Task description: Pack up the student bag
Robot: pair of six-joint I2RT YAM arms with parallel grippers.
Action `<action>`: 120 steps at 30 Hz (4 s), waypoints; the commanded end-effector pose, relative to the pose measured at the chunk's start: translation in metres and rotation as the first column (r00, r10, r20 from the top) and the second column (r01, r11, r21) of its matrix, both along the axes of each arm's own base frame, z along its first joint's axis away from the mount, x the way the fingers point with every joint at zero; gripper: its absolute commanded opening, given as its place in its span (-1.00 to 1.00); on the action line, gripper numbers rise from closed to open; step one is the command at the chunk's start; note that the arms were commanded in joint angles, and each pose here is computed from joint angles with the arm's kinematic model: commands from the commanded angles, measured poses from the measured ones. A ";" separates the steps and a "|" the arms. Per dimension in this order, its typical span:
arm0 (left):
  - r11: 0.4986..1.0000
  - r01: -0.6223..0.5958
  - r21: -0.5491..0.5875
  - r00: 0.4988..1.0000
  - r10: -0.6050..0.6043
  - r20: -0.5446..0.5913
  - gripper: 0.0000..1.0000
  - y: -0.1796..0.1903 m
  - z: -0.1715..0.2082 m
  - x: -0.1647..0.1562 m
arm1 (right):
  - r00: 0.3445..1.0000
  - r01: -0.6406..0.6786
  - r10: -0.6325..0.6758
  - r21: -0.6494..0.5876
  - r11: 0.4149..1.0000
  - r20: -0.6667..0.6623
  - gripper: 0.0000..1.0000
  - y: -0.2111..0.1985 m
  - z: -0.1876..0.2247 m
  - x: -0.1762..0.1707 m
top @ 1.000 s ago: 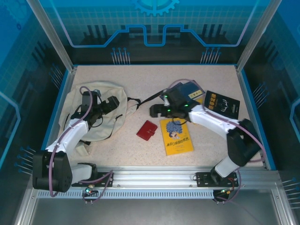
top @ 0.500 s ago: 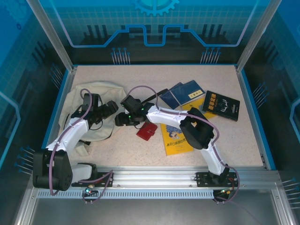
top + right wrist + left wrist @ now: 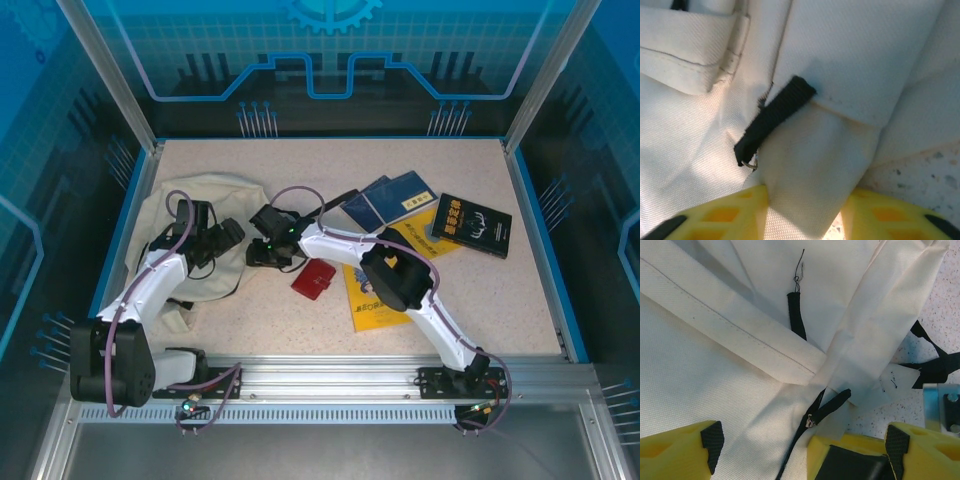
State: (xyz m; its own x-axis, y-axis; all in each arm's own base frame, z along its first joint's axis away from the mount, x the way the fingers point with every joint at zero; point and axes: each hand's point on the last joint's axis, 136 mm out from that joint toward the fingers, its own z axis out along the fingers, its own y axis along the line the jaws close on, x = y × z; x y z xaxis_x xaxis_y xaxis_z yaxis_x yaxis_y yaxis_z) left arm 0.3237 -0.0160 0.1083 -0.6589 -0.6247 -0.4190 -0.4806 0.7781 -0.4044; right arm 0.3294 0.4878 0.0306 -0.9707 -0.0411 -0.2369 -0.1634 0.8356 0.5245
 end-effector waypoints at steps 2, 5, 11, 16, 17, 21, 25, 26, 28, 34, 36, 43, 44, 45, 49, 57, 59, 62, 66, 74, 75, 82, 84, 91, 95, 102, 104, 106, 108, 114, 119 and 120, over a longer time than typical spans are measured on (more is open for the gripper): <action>1.000 -0.013 -0.002 1.000 0.014 0.010 0.68 0.003 0.013 0.003 | 0.999 0.018 -0.018 -0.005 1.000 -0.035 -0.55 -0.001 -0.011 0.006; 1.000 0.012 -0.018 1.000 -0.012 0.009 0.63 -0.002 0.014 0.005 | 1.000 0.027 -0.027 -0.015 1.000 -0.011 -0.88 -0.012 -0.004 0.009; 0.991 0.099 -0.090 0.995 -0.099 0.010 0.48 -0.021 0.014 0.010 | 0.998 0.038 -0.036 -0.045 0.998 0.053 -1.00 -0.064 0.021 0.011; 0.971 0.195 -0.141 0.981 -0.196 0.006 0.35 -0.045 0.015 0.010 | 0.999 -0.012 0.015 -0.097 0.995 0.037 -1.00 -0.129 0.018 -0.007; 0.965 0.217 -0.148 0.976 -0.219 0.002 0.32 -0.052 0.014 0.010 | 1.000 -0.014 0.017 -0.115 0.993 0.024 -1.00 -0.147 0.014 -0.011; 0.940 0.297 -0.166 0.953 -0.303 -0.013 0.23 -0.079 0.009 0.011 | 1.000 0.012 -0.015 -0.155 0.988 -0.020 -1.00 -0.206 0.001 -0.019; 0.911 0.365 -0.194 0.926 -0.376 -0.022 0.15 -0.110 0.004 0.014 | 0.999 0.037 -0.039 -0.162 0.986 -0.007 -1.00 -0.244 0.006 -0.017; 0.901 0.384 -0.200 0.918 -0.396 -0.020 0.12 -0.119 0.003 0.015 | 1.000 0.029 -0.030 -0.145 0.989 -0.007 -1.00 -0.245 0.010 -0.017; 0.890 0.408 -0.206 0.907 -0.421 -0.022 0.10 -0.133 0.002 0.018 | 1.000 -0.005 0.004 -0.093 0.996 -0.009 -1.00 -0.236 0.017 -0.019; 0.855 0.472 -0.213 0.873 -0.487 -0.020 0.08 -0.172 0.004 0.024 | 0.993 -0.103 0.107 0.085 0.991 -0.040 -0.81 -0.192 0.039 -0.031; 0.842 0.492 -0.221 0.861 -0.508 -0.015 0.06 -0.184 0.005 0.024 | 0.992 -0.114 0.119 0.113 0.987 -0.042 -0.69 -0.187 0.044 -0.030; 0.765 0.585 -0.268 0.795 -0.607 0.003 -0.06 -0.224 0.001 0.012 | 1.000 -0.016 0.015 0.092 0.996 0.008 -0.17 -0.223 0.060 -0.015; 0.747 0.603 -0.279 0.779 -0.626 0.007 -0.08 -0.231 -0.001 0.009 | 1.000 0.009 -0.010 0.088 0.996 0.010 -0.12 -0.230 0.061 -0.012; 0.734 0.616 -0.284 0.767 -0.641 0.007 -0.08 -0.237 -0.003 0.006 | 0.999 0.031 -0.032 0.089 0.996 0.007 -0.10 -0.235 0.061 -0.010; 0.699 0.648 -0.301 0.731 -0.683 -0.013 -0.11 -0.261 -0.014 -0.001 | 0.994 0.110 -0.111 0.110 0.988 -0.001 -0.04 -0.249 0.062 0.004; 0.711 0.647 -0.276 0.723 -0.687 -0.075 -0.20 -0.275 -0.035 0.017 | 0.983 0.186 -0.185 0.132 0.974 -0.022 -0.04 -0.255 0.057 0.019; 0.711 0.648 -0.275 0.716 -0.691 -0.098 -0.11 -0.276 -0.038 0.019 | 0.982 0.189 -0.187 0.134 0.973 -0.028 -0.05 -0.255 0.055 0.020; 0.720 0.643 -0.262 0.708 -0.689 -0.154 -0.05 -0.272 -0.047 0.018 | 0.981 0.195 -0.191 0.139 0.971 -0.039 -0.05 -0.254 0.052 0.020; 0.729 0.653 -0.204 0.707 -0.684 -0.181 0.04 -0.262 -0.047 0.018 | 0.980 0.198 -0.193 0.145 0.969 -0.049 -0.05 -0.252 0.049 0.020; 0.732 0.642 -0.227 0.705 -0.680 -0.199 -0.02 -0.264 -0.055 0.017 | 0.980 0.195 -0.186 0.147 0.970 -0.073 -0.12 -0.248 0.041 0.022; 0.732 0.639 -0.236 0.704 -0.681 -0.203 -0.04 -0.265 -0.058 0.016 | 0.979 0.197 -0.188 0.145 0.970 -0.075 -0.14 -0.248 0.040 0.023; 0.700 0.649 -0.299 0.683 -0.709 -0.176 -0.17 -0.277 -0.056 0.014 | 0.977 0.205 -0.194 0.132 0.970 -0.089 -0.21 -0.249 0.032 0.021; 0.701 0.647 -0.299 0.683 -0.708 -0.182 -0.23 -0.277 -0.058 0.014 | 0.976 0.206 -0.195 0.132 0.970 -0.093 -0.22 -0.249 0.031 0.021; 0.706 0.652 -0.276 0.690 -0.704 -0.169 -0.45 -0.275 -0.053 0.019 | 0.979 0.191 -0.178 0.136 0.972 -0.103 -0.25 -0.243 0.028 0.020; 0.709 0.657 -0.257 0.695 -0.702 -0.158 -0.55 -0.274 -0.048 0.022 | 0.980 0.178 -0.162 0.142 0.974 -0.116 -0.26 -0.236 0.025 0.023; 0.699 0.669 -0.251 0.688 -0.711 -0.146 -0.64 -0.275 -0.046 0.022 | 0.981 0.171 -0.153 0.155 0.973 -0.120 -0.25 -0.229 0.023 0.028; 0.698 0.670 -0.254 0.686 -0.712 -0.148 -0.59 -0.276 -0.047 0.023 | 0.981 0.173 -0.154 0.161 0.972 -0.120 -0.25 -0.228 0.024 0.029; 0.694 0.673 -0.255 0.683 -0.716 -0.148 -0.54 -0.277 -0.047 0.025 | 0.980 0.176 -0.156 0.161 0.971 -0.126 -0.26 -0.227 0.022 0.029; 0.698 0.672 -0.249 0.684 -0.713 -0.154 -0.50 -0.277 -0.049 0.027 | 0.979 0.181 -0.161 0.163 0.970 -0.127 -0.28 -0.227 0.022 0.030; 0.703 0.670 -0.239 0.685 -0.709 -0.166 -0.50 -0.277 -0.054 0.032 | 0.978 0.186 -0.166 0.167 0.968 -0.129 -0.28 -0.227 0.021 0.029; 0.697 0.670 -0.253 0.682 -0.714 -0.160 -0.56 -0.280 -0.054 0.033 | 0.976 0.192 -0.171 0.167 0.967 -0.131 -0.28 -0.227 0.021 0.029; 0.698 0.670 -0.253 0.683 -0.713 -0.157 -0.58 -0.280 -0.054 0.034 | 0.977 0.192 -0.171 0.168 0.967 -0.130 -0.28 -0.227 0.021 0.029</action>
